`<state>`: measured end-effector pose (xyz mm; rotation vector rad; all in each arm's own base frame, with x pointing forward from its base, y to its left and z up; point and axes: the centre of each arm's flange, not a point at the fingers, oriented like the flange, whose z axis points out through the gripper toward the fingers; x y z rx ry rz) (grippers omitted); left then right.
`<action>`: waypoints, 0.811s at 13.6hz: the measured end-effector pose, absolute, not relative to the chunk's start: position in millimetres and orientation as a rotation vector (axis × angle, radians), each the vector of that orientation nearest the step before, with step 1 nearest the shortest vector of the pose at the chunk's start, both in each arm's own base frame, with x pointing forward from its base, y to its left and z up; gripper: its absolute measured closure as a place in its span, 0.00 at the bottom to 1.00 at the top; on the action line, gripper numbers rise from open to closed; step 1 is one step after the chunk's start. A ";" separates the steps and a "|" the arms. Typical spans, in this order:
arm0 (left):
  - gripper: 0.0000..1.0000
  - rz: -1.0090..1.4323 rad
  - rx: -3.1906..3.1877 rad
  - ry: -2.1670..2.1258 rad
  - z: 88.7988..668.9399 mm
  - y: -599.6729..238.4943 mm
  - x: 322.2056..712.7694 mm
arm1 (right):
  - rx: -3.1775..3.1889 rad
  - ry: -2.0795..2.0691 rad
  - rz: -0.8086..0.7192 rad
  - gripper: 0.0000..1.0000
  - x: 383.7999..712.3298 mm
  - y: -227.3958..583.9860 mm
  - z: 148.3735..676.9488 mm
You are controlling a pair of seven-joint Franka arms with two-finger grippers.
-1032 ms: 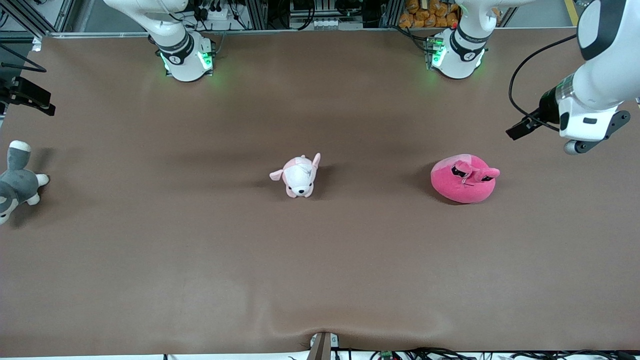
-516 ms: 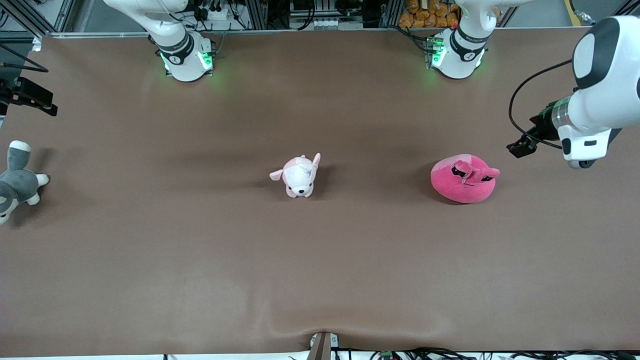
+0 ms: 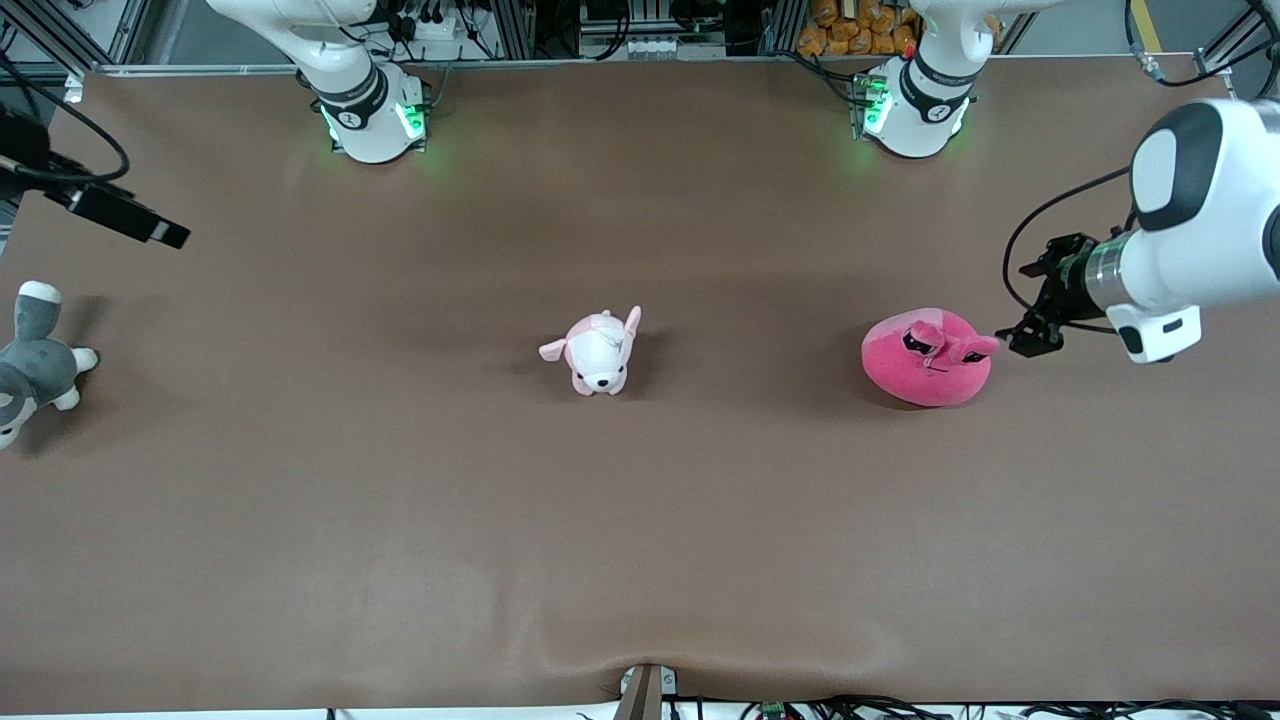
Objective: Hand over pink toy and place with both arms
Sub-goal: 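Reach the left gripper down to the pink plush's neck, then grasp the pink plush neck with the left gripper while the right gripper approaches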
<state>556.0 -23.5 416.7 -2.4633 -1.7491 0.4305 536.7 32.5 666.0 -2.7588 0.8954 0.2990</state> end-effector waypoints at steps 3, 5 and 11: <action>0.00 0.501 -2.365 -1.904 390.9 -24.1 564.6 | -2.677 1.011 0.376 0.00 540.4 59.9 659.7; 0.00 0.534 -2.320 -1.974 379.1 -26.4 568.7 | -2.610 1.078 0.429 0.00 541.8 71.6 657.9; 0.01 0.552 -2.259 -2.032 346.0 -24.3 577.5 | -2.528 1.129 0.536 0.00 557.7 95.5 634.6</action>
